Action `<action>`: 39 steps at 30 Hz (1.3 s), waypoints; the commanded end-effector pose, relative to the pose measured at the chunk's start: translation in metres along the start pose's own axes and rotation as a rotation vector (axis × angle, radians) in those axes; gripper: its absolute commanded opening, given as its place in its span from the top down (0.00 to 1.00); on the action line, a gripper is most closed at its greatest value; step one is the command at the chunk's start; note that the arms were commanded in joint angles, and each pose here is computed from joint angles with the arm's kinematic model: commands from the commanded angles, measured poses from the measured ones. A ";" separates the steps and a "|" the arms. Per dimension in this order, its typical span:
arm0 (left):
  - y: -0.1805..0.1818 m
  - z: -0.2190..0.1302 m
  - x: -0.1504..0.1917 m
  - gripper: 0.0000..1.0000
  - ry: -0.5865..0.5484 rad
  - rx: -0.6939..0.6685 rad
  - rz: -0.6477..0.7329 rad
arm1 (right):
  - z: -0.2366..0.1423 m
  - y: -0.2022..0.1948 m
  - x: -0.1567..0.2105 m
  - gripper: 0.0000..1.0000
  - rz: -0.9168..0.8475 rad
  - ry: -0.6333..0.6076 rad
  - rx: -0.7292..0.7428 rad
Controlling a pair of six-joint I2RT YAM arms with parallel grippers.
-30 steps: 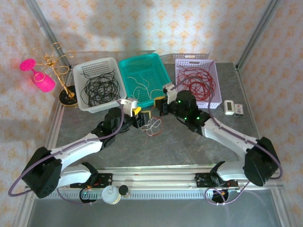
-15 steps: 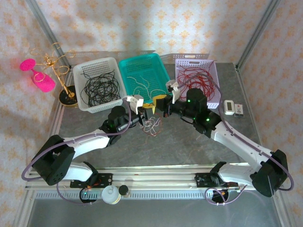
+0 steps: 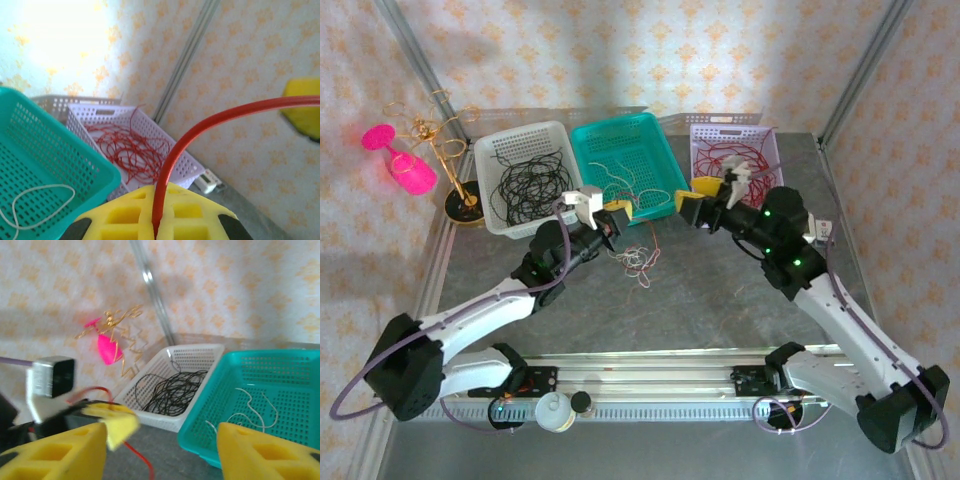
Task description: Untangle the cables
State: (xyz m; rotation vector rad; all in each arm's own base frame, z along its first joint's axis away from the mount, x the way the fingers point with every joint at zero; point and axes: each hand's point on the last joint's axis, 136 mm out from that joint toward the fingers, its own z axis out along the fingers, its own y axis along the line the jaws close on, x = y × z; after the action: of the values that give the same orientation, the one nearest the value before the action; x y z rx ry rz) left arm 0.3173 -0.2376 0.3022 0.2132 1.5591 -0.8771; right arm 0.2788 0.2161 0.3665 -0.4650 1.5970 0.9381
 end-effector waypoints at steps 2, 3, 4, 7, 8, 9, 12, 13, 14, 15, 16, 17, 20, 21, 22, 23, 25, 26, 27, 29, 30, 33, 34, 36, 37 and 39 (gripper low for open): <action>-0.024 -0.014 -0.044 1.00 -0.053 0.011 -0.002 | -0.005 -0.003 0.014 0.31 0.076 -0.055 -0.052; -0.031 -0.018 -0.053 1.00 -0.060 0.029 0.002 | -0.003 -0.006 0.018 0.29 0.118 -0.064 -0.054; -0.038 -0.021 -0.061 1.00 -0.066 0.046 0.007 | 0.000 -0.007 0.026 0.28 0.162 -0.053 -0.074; -0.056 -0.030 -0.084 1.00 -0.085 0.084 0.020 | 0.012 0.005 0.051 0.33 0.217 0.032 -0.209; -0.059 -0.032 -0.090 1.00 -0.089 0.089 0.019 | 0.014 0.009 0.058 0.35 0.206 0.049 -0.243; -0.062 -0.034 -0.096 1.00 -0.094 0.094 0.022 | 0.013 0.011 0.067 0.36 0.168 0.054 -0.263; -0.072 -0.037 -0.111 1.00 -0.100 0.114 0.032 | 0.010 0.019 0.086 0.36 -0.046 0.015 -0.299; -0.075 -0.037 -0.115 1.00 -0.098 0.121 0.035 | 0.007 0.027 0.092 0.36 -0.138 -0.005 -0.330; -0.077 -0.038 -0.117 1.00 -0.097 0.125 0.037 | 0.005 0.032 0.097 0.34 -0.209 -0.016 -0.353; -0.079 -0.038 -0.120 1.00 -0.095 0.130 0.040 | 0.005 0.036 0.104 0.34 -0.291 -0.026 -0.373; -0.080 -0.037 -0.120 1.00 -0.091 0.131 0.042 | 0.006 0.039 0.110 0.33 -0.357 -0.030 -0.386; -0.081 -0.037 -0.122 1.00 -0.090 0.131 0.045 | 0.007 0.044 0.118 0.33 -0.429 -0.023 -0.415; -0.082 -0.036 -0.124 1.00 -0.082 0.129 0.049 | 0.007 0.063 0.136 0.33 -0.591 -0.023 -0.520; -0.082 -0.035 -0.125 1.00 -0.080 0.128 0.050 | 0.008 0.070 0.137 0.33 -0.623 -0.034 -0.539; -0.082 -0.035 -0.124 1.00 -0.077 0.126 0.050 | 0.010 0.074 0.138 0.32 -0.650 -0.041 -0.547; -0.082 -0.034 -0.124 1.00 -0.073 0.127 0.049 | 0.013 0.079 0.141 0.32 -0.684 -0.047 -0.555; -0.083 -0.033 -0.124 1.00 -0.072 0.130 0.048 | 0.022 0.086 0.145 0.32 -0.736 -0.053 -0.555; -0.082 -0.033 -0.124 1.00 -0.072 0.129 0.047 | 0.029 0.087 0.149 0.32 -0.757 -0.046 -0.553; -0.082 -0.032 -0.125 1.00 -0.075 0.128 0.046 | 0.036 0.088 0.151 0.32 -0.774 -0.040 -0.552; -0.083 -0.032 -0.126 1.00 -0.074 0.129 0.044 | 0.046 0.091 0.156 0.33 -0.805 -0.036 -0.559; -0.083 -0.032 -0.127 1.00 -0.075 0.130 0.043 | 0.053 0.092 0.157 0.33 -0.816 -0.035 -0.560; -0.085 -0.033 -0.131 1.00 -0.080 0.126 0.047 | 0.070 0.097 0.164 0.36 -0.821 -0.025 -0.577; -0.085 -0.034 -0.134 1.00 -0.087 0.122 0.047 | 0.075 0.098 0.169 0.38 -0.817 -0.018 -0.587; -0.087 -0.036 -0.144 1.00 -0.115 0.121 0.049 | 0.082 0.097 0.178 0.42 -0.783 -0.011 -0.596; -0.089 -0.038 -0.152 1.00 -0.137 0.122 0.050 | 0.084 0.094 0.184 0.44 -0.760 -0.009 -0.591; -0.095 -0.042 -0.167 1.00 -0.177 0.132 0.057 | 0.086 0.090 0.193 0.48 -0.712 -0.010 -0.587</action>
State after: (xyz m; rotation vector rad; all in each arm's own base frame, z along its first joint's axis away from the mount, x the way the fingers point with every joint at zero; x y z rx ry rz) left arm 0.2737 -0.2268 0.4500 0.2662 1.4405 -0.9316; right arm 0.2129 0.3709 0.2013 -1.3969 1.0395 0.8180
